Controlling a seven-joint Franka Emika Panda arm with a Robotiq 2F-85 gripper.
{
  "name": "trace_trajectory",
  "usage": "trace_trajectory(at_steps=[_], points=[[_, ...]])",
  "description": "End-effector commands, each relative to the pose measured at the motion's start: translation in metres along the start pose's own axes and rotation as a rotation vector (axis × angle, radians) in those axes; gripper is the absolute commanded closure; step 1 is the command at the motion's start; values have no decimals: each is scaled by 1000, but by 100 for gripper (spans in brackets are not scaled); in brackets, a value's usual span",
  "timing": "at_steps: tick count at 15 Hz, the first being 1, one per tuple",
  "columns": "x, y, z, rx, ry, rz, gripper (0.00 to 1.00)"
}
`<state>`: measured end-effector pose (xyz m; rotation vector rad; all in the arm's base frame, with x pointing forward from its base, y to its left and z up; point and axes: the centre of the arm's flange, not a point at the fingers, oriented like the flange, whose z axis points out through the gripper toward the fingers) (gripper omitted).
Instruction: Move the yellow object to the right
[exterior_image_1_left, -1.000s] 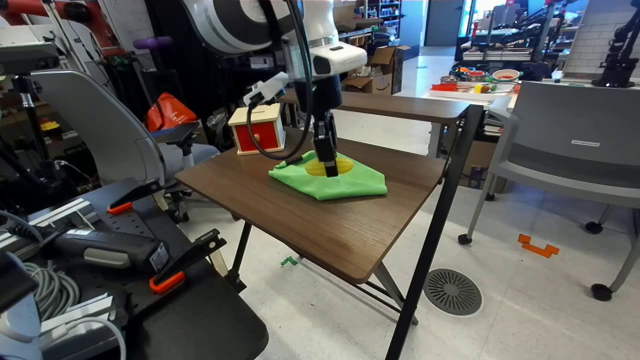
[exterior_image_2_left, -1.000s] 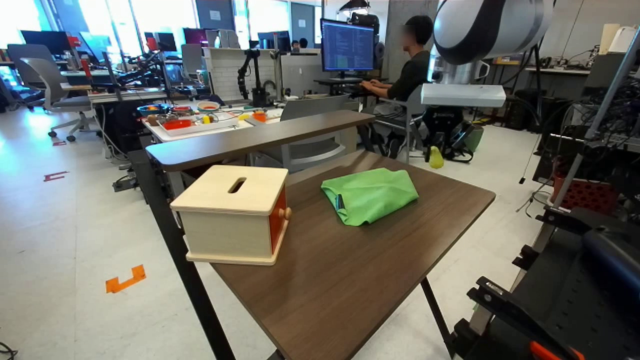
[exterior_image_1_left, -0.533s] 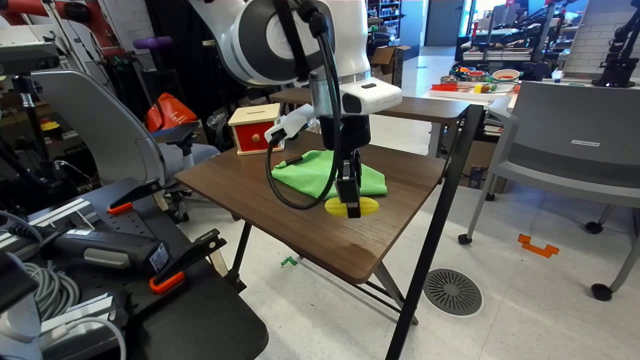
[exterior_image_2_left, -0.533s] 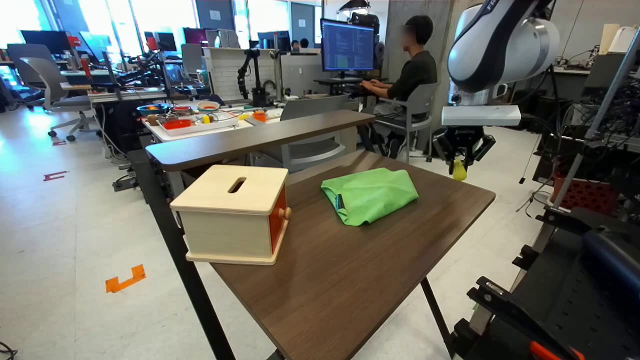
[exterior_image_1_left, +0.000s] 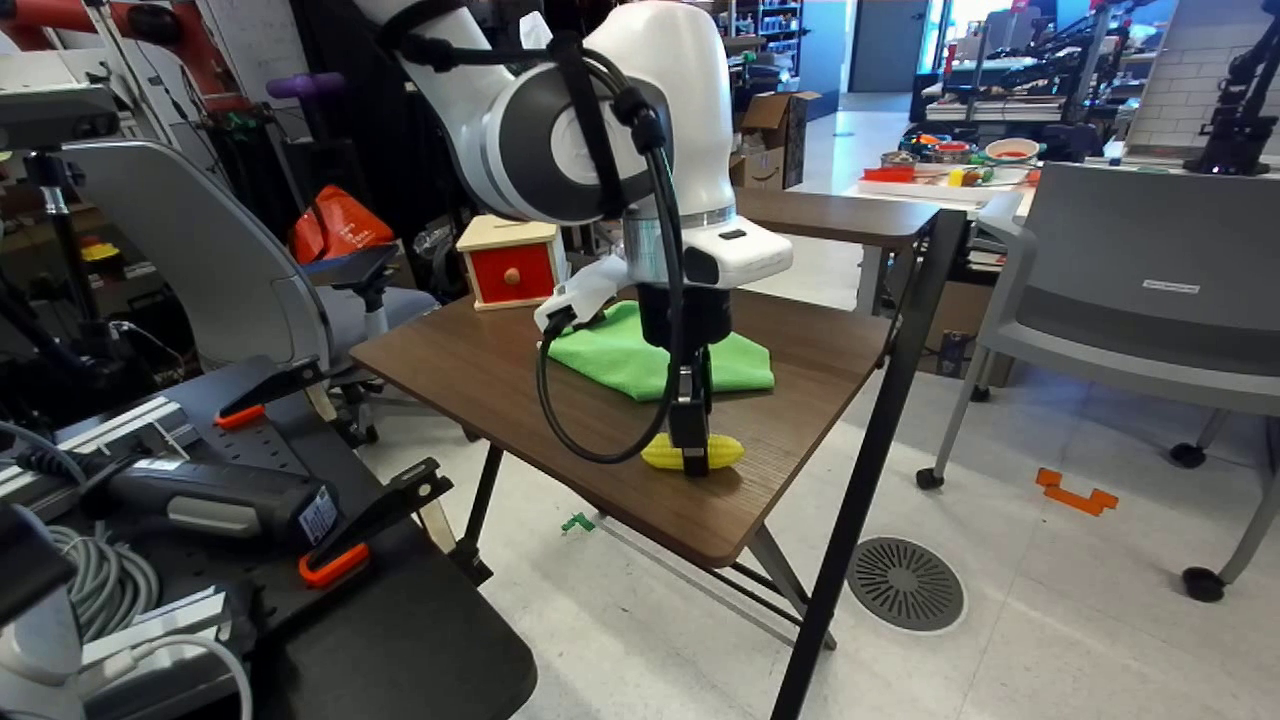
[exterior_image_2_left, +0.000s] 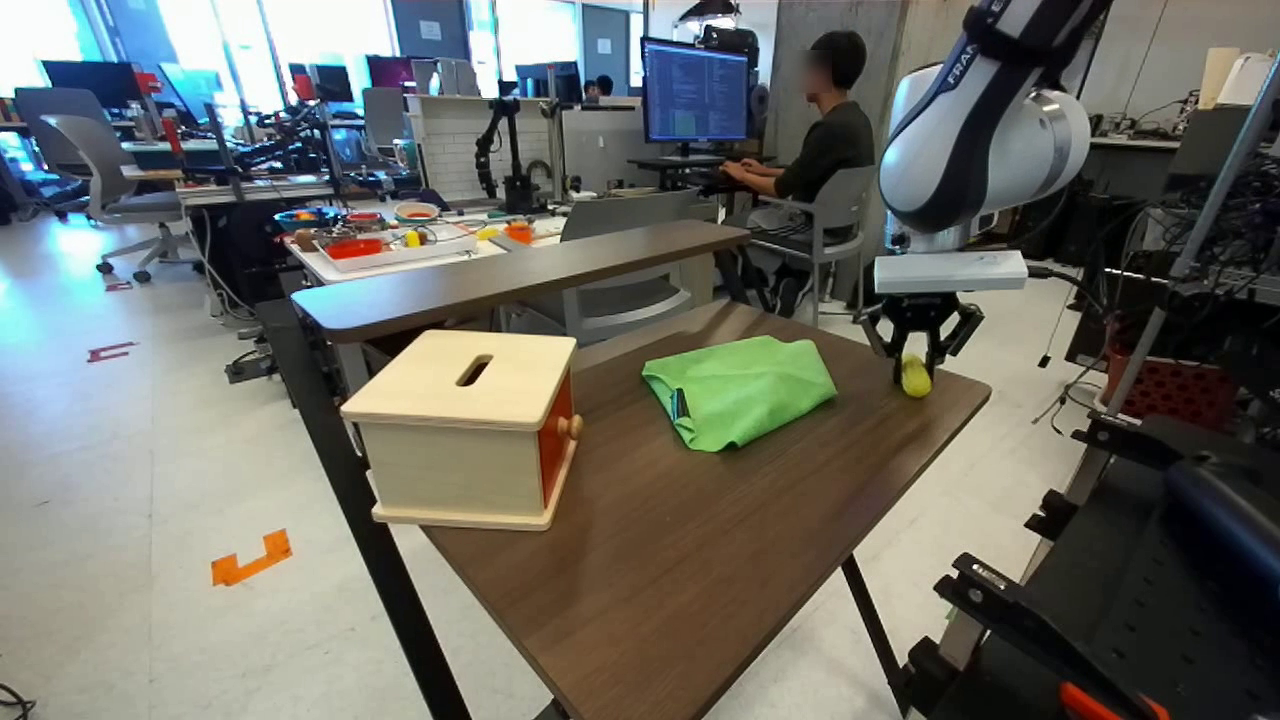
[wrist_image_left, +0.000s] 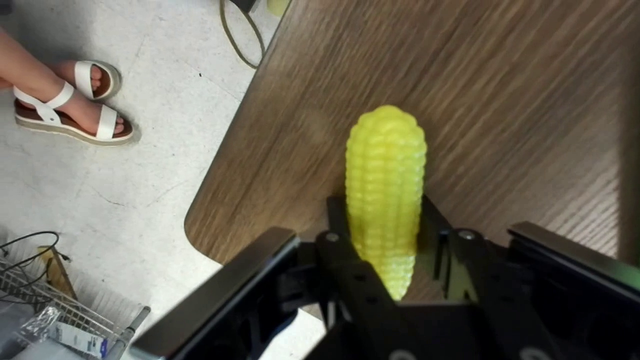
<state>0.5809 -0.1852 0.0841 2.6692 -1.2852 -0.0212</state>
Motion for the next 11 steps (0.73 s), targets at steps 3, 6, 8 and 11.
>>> trace_trajectory(at_steps=[3, 6, 8, 11], points=[[11, 1, -33, 0, -31, 2, 17], [9, 14, -80, 32, -8, 3, 0], [-7, 23, -109, 59, 25, -123, 0], [9, 11, -95, 62, 32, -88, 0]])
